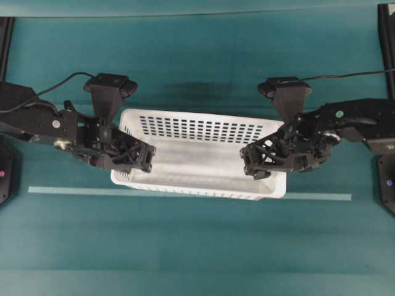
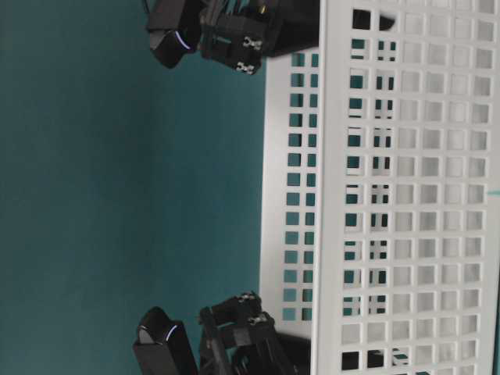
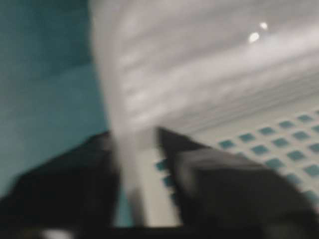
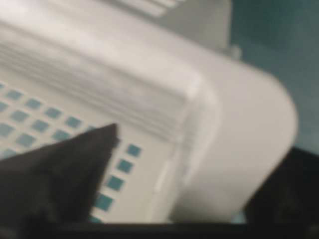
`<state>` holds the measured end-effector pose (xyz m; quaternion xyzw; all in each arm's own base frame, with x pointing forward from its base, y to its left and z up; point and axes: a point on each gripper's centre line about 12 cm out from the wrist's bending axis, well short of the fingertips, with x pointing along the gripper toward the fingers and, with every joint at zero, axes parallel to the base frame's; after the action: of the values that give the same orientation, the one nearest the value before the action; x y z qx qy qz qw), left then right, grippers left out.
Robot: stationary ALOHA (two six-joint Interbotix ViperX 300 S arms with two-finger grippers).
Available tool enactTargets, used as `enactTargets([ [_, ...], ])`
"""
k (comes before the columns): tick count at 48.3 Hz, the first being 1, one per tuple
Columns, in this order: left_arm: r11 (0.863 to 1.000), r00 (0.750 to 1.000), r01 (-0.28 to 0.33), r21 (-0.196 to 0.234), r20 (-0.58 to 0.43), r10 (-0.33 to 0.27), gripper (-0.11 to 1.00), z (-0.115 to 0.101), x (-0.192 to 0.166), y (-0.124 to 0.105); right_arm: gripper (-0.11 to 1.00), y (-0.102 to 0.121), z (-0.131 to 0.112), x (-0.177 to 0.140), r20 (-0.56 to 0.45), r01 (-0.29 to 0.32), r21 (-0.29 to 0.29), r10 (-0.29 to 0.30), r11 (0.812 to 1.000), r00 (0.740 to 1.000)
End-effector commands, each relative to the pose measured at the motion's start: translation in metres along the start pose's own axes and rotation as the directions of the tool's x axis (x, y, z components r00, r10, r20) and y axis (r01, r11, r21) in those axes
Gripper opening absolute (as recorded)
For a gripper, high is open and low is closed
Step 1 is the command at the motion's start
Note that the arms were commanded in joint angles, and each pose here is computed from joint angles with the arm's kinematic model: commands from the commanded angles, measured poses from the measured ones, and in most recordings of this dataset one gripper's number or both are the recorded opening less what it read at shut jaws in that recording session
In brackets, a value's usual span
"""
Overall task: Lift the white basket with both hands.
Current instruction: 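Open both grippers and raise them off the basket rims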
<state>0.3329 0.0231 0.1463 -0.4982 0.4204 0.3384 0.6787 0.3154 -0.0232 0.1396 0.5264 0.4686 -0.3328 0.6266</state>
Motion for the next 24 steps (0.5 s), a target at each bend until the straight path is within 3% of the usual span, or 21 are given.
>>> enactTargets([
  [1,1.000,1.000,-0.003,0.009,-0.006,0.003,0.45,-0.003,0.009,-0.002,0.96,-0.004,0.005,0.007,0.014,0.014,-0.011,-0.014,1.000,1.000],
  [6,1.000,1.000,-0.004,0.014,-0.007,0.004,0.78,-0.003,0.010,-0.002,0.96,-0.005,0.010,0.006,0.026,0.015,-0.008,-0.015,1.000,1.000],
  [10,1.000,1.000,-0.005,0.018,-0.007,0.006,0.95,-0.003,0.010,-0.001,0.95,-0.006,0.015,0.006,0.035,0.011,-0.004,-0.011,1.000,0.999],
  [24,1.000,1.000,-0.006,0.026,-0.005,0.006,0.96,-0.001,0.009,0.000,0.95,-0.013,0.017,0.004,0.023,0.031,-0.002,-0.031,1.000,0.999],
])
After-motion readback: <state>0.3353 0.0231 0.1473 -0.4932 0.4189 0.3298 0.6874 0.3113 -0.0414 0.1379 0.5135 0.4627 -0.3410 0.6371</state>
